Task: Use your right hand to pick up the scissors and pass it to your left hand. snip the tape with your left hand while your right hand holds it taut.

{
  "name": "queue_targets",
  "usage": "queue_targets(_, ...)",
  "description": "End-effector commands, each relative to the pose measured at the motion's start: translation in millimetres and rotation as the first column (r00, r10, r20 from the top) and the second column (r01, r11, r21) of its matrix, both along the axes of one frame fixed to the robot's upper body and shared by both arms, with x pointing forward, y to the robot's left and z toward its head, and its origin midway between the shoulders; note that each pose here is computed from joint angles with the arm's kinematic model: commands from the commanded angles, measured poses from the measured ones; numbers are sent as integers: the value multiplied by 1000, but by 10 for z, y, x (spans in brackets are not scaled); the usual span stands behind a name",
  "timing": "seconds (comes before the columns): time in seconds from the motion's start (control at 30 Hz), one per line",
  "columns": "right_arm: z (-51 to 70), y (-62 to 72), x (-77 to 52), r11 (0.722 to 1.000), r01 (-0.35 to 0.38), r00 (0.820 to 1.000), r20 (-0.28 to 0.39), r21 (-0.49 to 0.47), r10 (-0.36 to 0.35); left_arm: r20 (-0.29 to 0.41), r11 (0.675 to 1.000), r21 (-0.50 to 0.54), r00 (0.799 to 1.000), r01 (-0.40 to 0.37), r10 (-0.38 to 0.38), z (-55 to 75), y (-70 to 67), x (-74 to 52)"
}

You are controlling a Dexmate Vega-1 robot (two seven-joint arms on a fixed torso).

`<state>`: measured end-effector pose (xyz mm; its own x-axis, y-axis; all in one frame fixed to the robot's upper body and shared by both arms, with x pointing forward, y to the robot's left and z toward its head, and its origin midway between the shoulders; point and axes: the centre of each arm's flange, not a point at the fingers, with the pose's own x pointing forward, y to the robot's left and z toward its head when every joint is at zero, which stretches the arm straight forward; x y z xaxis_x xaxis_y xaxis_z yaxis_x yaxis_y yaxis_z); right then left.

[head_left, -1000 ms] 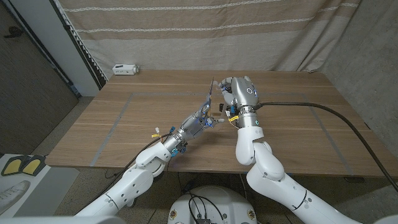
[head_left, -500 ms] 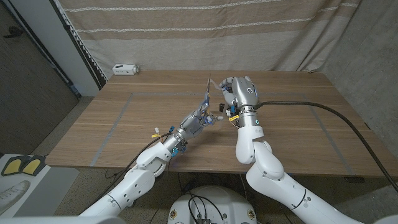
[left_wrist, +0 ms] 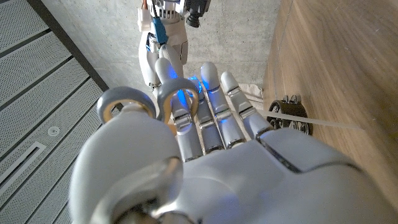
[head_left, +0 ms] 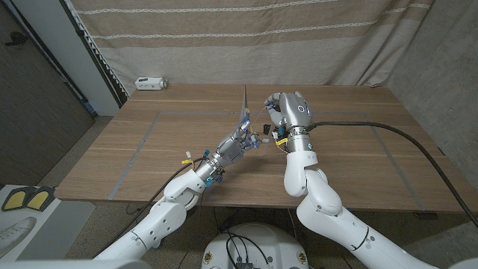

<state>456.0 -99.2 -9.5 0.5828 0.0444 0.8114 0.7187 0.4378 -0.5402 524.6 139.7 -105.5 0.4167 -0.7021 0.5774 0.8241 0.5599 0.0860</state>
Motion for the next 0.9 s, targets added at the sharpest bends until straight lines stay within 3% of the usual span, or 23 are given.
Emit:
queue_targets(0.03,-1,-2,-1,1000,2,1000,-13,3,-2,14,1000,25,1000,18,-19,14,21,-15)
queue_targets(0.9,-67,65,19,999,45,998,-42,27,-44,69,999,-26,997,18,-17,49,236,-158)
